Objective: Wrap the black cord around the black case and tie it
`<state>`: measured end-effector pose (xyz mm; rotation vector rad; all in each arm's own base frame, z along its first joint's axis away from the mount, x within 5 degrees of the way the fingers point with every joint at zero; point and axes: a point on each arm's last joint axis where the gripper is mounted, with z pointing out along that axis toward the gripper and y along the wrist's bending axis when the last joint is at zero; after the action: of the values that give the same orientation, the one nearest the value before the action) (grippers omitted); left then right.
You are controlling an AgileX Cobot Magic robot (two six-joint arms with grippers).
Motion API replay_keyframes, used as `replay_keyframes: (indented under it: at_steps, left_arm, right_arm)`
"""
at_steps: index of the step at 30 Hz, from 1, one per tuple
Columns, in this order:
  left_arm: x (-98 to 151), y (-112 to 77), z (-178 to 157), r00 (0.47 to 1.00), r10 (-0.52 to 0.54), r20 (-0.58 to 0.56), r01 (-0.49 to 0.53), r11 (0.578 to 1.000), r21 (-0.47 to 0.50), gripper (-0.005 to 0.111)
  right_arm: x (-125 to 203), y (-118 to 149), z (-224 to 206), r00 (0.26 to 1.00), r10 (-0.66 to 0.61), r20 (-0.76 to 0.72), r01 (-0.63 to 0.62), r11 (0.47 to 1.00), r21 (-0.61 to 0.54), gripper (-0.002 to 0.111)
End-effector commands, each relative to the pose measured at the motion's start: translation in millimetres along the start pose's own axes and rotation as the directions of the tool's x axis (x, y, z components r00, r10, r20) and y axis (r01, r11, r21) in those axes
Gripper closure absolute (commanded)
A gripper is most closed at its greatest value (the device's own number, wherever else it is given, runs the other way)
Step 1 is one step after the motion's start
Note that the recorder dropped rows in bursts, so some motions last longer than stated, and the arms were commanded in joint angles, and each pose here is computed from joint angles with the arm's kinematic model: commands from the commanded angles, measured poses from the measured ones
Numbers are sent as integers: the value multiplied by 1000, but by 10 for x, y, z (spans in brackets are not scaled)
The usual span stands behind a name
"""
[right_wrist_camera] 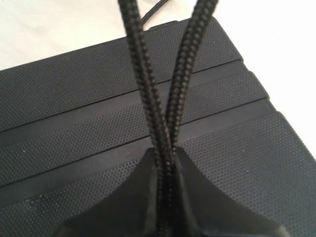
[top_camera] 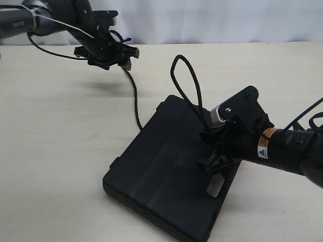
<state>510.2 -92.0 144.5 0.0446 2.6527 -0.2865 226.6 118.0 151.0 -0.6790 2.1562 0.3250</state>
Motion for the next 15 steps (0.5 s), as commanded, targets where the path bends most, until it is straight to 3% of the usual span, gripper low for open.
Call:
replay_keyframes:
  at_steps: [1,4,10,13,15]
  left_arm:
    - [-152,-93,287,999,15,31,-16,1000,8,45]
    - [-198,-13,455,998,31,51,-28,998,-62,45]
    - [-109,21,650,999,22,32,-20,998,-57,45]
    - [-71,-46,713,999,-34,18,33,999,32,45]
    - [-56,-93,711,1000,-16,2,16,996,82,49]
  right_arm:
    - [-70,7,-5,998,15,54,-15,1000,-8,104]
    - [-70,7,-5,998,15,54,-15,1000,-8,104]
    - [-72,8,-5,998,15,56,-15,1000,-9,104]
    - [-72,8,-5,998,15,56,-15,1000,-9,104]
    - [-71,9,-5,998,11,56,-11,1000,-10,104]
